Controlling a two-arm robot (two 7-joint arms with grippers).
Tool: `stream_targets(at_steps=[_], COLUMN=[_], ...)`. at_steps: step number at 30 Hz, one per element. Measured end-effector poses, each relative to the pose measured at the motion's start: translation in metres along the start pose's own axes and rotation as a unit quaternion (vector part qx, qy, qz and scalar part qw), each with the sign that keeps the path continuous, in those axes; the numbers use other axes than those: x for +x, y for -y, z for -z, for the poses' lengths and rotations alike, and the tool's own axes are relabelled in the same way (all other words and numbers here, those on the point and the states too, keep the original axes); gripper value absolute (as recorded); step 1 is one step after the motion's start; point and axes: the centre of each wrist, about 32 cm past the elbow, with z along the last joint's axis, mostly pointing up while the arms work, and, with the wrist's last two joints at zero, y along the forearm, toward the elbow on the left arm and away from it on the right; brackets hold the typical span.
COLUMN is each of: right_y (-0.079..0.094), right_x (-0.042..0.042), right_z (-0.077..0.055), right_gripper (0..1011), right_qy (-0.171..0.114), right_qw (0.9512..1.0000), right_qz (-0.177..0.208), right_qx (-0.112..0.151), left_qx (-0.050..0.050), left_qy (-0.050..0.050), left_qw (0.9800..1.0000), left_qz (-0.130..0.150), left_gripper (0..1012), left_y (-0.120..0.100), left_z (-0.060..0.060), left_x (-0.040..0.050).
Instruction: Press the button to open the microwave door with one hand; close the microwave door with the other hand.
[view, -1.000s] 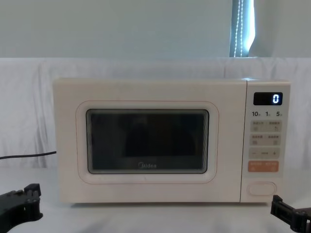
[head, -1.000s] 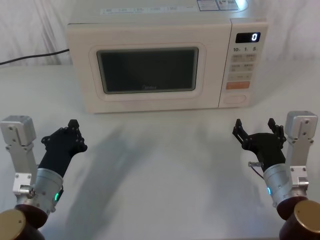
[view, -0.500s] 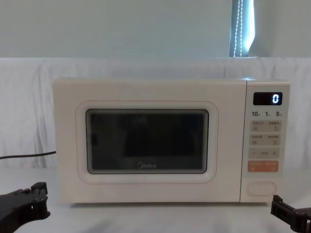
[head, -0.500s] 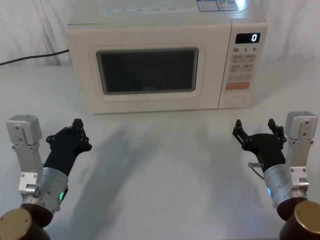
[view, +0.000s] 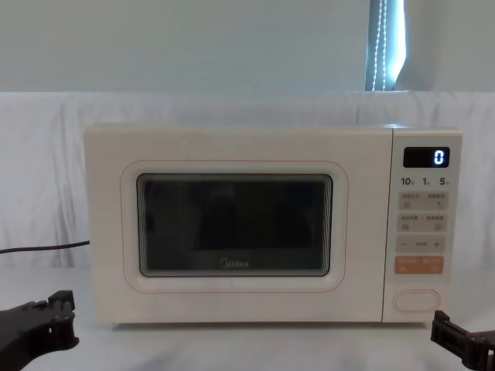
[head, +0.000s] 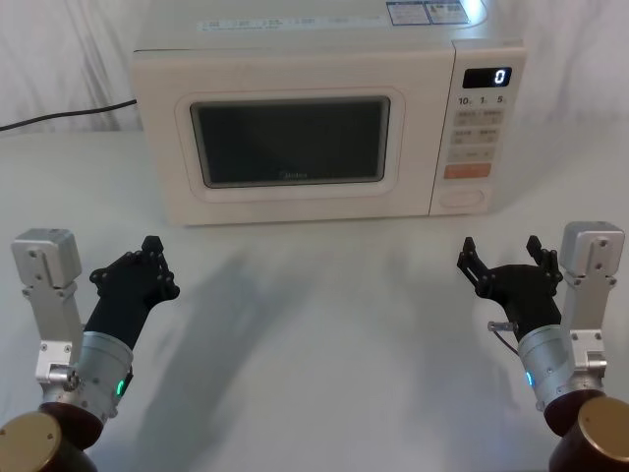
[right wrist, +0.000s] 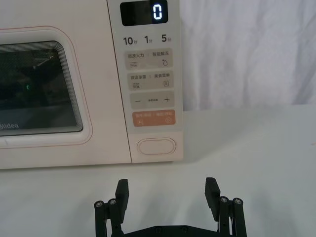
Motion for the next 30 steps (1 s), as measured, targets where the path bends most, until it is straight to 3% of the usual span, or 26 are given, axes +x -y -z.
stream_targets(at_steps=[19, 30], right_y=[0.0000, 0.0000], right_x=[0.0000, 0.0000], right_z=[0.0000, 0.0000], right_gripper=[1002, 1002], right_qy=[0.000, 0.000], right_qw=[1.0000, 1.0000], right_qz=[0.000, 0.000], right_qx=[0.000, 0.000], left_qx=[0.000, 0.000], left_qy=[-0.001, -0.001], left_qw=[1.0000, 1.0000], left_qz=[0.001, 0.001], left_gripper=[0, 269], left_y=[-0.0003, -0.0003], left_z=[-0.0002, -0.0002], left_x=[0.0003, 0.0003])
